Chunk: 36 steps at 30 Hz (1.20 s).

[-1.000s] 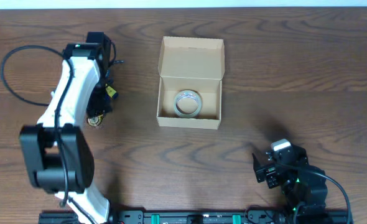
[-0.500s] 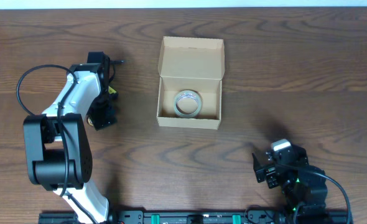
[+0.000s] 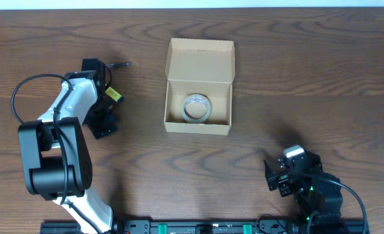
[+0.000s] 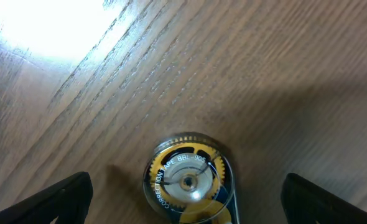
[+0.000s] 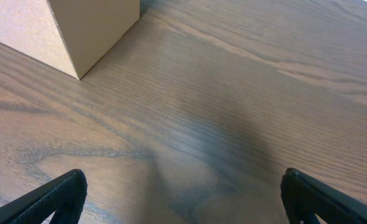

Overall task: Pack container
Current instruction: 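Move the left gripper over the yellow correction tape dispenser, then grasp the correction tape dispenser with the left gripper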

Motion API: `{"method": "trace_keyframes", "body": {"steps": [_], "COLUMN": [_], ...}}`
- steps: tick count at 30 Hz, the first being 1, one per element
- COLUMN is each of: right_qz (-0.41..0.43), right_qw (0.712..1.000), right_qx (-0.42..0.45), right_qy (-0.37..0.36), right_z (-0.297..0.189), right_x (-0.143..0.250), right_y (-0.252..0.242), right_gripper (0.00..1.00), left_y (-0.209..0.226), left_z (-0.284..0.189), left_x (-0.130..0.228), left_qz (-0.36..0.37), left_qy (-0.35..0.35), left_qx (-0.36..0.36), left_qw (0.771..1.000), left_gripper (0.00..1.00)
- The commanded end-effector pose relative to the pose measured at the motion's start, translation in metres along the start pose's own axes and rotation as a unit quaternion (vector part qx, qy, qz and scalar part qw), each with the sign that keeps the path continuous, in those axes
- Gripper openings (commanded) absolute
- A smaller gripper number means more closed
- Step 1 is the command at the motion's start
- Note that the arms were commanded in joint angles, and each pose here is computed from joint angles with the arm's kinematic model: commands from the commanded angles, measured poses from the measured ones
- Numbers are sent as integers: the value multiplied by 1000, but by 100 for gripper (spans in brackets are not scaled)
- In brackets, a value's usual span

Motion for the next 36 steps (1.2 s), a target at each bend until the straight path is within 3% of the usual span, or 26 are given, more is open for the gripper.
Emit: {"method": "trace_keyframes", "body": {"steps": [1, 6, 14, 22, 26, 36], "right_qz": [7, 7, 7, 7, 7, 7], "right_qw": [1000, 1000, 1000, 1000, 1000, 1000], "right_qx": [3, 3, 3, 3, 3, 3], "right_qy": [0, 0, 0, 0, 0, 0], "right_z": [0, 0, 0, 0, 0, 0], "right_x": [1, 1, 1, 1, 1, 1], "right_y": [-1, -1, -1, -1, -1, -1], "right_gripper": [99, 99, 99, 99, 99, 99], "left_y": [2, 1, 2, 2, 2, 1], "left_z": [5, 20, 23, 23, 23, 20], "left_x": [-2, 9, 12, 12, 12, 12], "left_qz": [-32, -32, -30, -31, -31, -30], "left_qy": [-3, 12, 18, 18, 18, 23], "left_qx": [-9, -21, -24, -24, -24, -24], "left_qw": [999, 999, 999, 999, 999, 999], "left_gripper": [99, 100, 90, 58, 34, 21]}}
Point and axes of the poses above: each gripper's point midway between its finger pads, its own z axis out along the fingers, its own y axis along the line the jaws close on, x = y × z, the point moved 6 cm from there along -z, back along the fingers, and after that the axes turned 7 degrees about -z, right-handed, at the moved point
